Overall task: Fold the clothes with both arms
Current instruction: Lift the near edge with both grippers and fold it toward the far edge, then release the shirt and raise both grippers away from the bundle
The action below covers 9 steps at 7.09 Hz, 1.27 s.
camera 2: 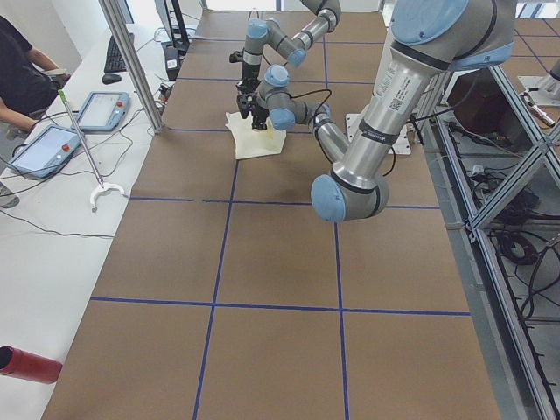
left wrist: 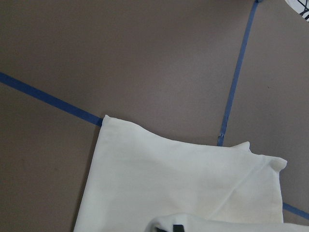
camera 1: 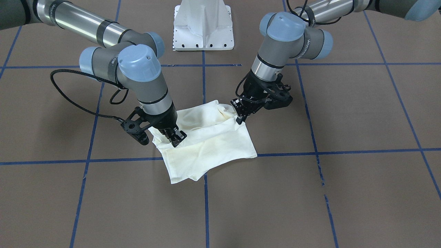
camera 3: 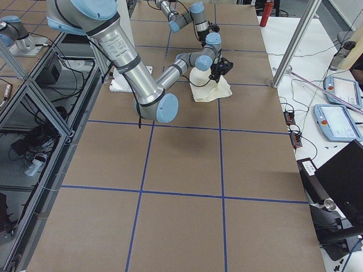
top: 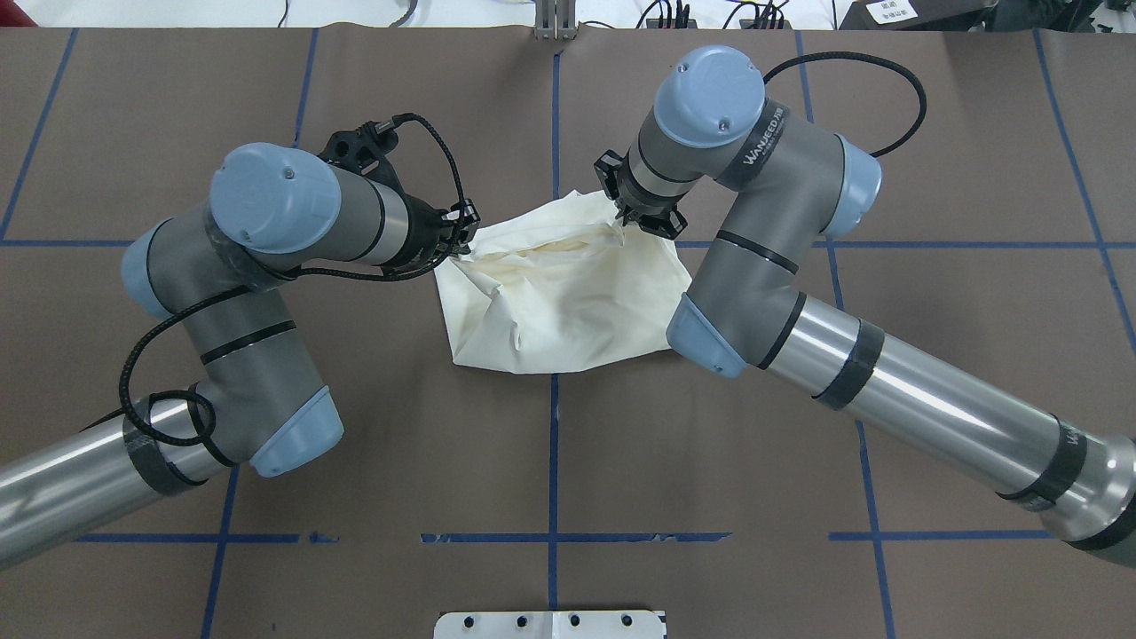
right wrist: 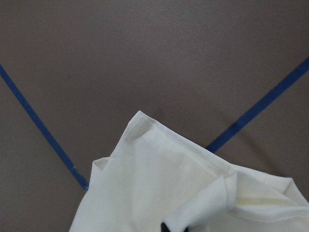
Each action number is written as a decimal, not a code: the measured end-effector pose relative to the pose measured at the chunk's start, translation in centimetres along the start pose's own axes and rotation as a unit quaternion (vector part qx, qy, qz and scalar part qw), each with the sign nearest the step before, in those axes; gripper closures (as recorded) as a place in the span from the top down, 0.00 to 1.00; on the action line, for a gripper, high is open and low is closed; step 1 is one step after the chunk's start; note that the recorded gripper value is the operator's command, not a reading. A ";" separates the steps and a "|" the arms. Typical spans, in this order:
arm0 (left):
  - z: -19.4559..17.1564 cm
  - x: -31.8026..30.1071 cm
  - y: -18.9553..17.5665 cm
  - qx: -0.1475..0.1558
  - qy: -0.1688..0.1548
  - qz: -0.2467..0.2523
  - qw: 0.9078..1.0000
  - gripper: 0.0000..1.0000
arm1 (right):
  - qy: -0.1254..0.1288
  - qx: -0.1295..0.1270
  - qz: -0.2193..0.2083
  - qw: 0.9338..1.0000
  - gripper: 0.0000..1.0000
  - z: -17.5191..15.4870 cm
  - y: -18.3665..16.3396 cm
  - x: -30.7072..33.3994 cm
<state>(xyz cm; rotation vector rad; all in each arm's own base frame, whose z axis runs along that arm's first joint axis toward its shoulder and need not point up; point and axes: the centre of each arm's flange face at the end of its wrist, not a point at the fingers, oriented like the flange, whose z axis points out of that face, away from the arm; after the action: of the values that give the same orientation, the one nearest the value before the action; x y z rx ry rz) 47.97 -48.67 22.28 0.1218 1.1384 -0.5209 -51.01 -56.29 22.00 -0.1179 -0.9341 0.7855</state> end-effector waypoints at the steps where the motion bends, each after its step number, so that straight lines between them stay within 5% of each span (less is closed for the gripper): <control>1: 1.1 0.4 -0.4 0.002 -0.003 -0.001 1.000 0.00 | -0.003 0.000 -0.002 1.000 0.94 0.7 -0.4 -0.7; 2: 2.3 0.3 -1.1 0.006 -0.003 -0.002 1.000 0.00 | -0.004 0.001 -0.003 1.000 1.00 1.2 -0.7 -1.0; 3: 3.3 0.1 -2.2 0.011 -0.005 -0.005 1.000 0.25 | -0.002 0.003 -0.005 1.000 1.00 1.5 -1.1 -1.5; 4: 4.0 0.1 -3.6 0.020 -0.009 -0.009 1.000 0.99 | 0.001 0.006 -0.021 1.000 1.00 1.6 -2.0 -2.1; 7: 5.7 -0.4 -8.1 0.042 -0.025 0.035 0.998 1.00 | 0.004 0.001 -0.068 0.998 1.00 0.5 -5.7 -2.7; 9: 4.8 -0.1 -8.5 0.011 0.006 0.052 0.999 1.00 | 0.012 -0.007 -0.082 0.997 1.00 -1.1 -9.3 -2.3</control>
<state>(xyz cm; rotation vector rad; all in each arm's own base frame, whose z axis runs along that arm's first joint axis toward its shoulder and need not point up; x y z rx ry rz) 48.08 -57.70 25.83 0.2019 1.1316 -0.4417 -45.86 -64.25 23.59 -0.0609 -0.9138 0.6242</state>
